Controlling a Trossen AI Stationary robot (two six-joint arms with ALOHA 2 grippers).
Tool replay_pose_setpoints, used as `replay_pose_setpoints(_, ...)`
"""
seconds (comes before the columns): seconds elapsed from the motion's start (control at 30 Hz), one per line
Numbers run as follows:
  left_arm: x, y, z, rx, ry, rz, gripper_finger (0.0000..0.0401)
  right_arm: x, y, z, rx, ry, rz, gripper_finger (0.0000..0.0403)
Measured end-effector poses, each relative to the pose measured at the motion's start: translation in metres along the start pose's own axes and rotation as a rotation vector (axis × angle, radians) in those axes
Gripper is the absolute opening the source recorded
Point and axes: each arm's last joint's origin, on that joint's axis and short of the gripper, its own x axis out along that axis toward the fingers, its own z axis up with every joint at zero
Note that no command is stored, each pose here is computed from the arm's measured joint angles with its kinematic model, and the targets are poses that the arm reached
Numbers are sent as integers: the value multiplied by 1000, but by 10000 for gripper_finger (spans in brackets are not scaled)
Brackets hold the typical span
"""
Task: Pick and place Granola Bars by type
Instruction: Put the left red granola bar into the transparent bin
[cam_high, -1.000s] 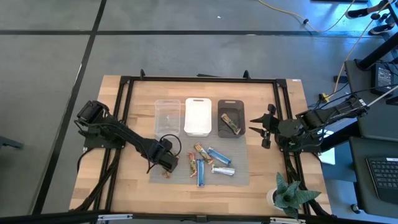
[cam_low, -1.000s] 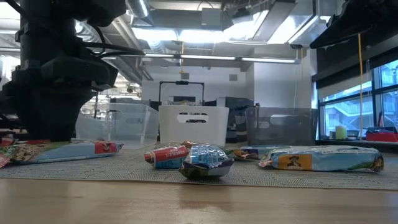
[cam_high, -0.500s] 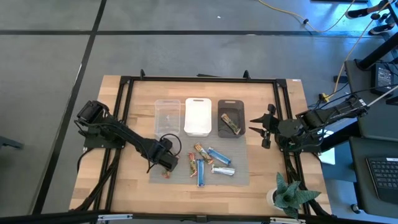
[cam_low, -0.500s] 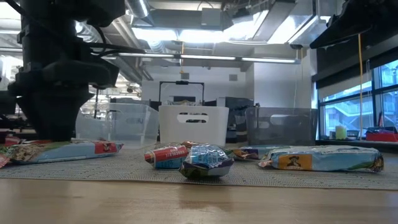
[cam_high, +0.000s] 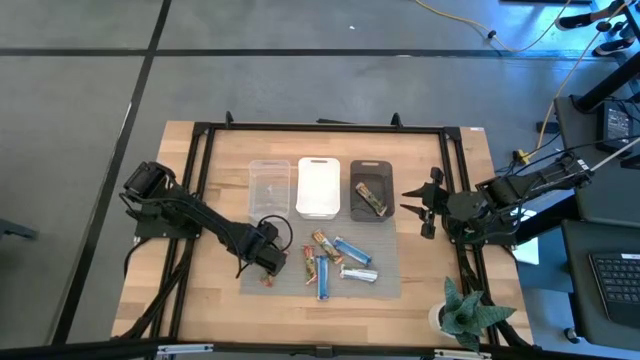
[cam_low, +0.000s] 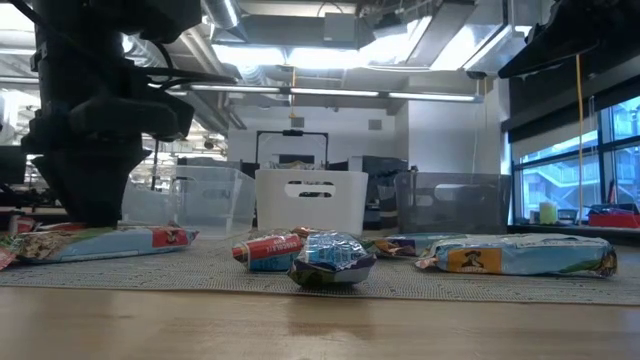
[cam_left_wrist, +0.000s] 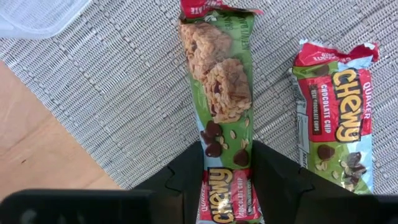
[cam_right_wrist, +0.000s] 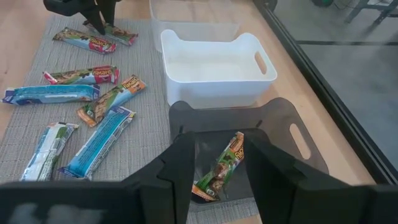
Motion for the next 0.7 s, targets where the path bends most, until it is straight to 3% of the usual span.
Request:
replay_pose_setpoints(0.37,-1,0,0,0,7,-7,92,0,0,0,0,0,0,139)
replay_pose_setpoints(0.7,-27,4,3,-16,-13,-111,90,0,0,-1,-3,5,-1,139)
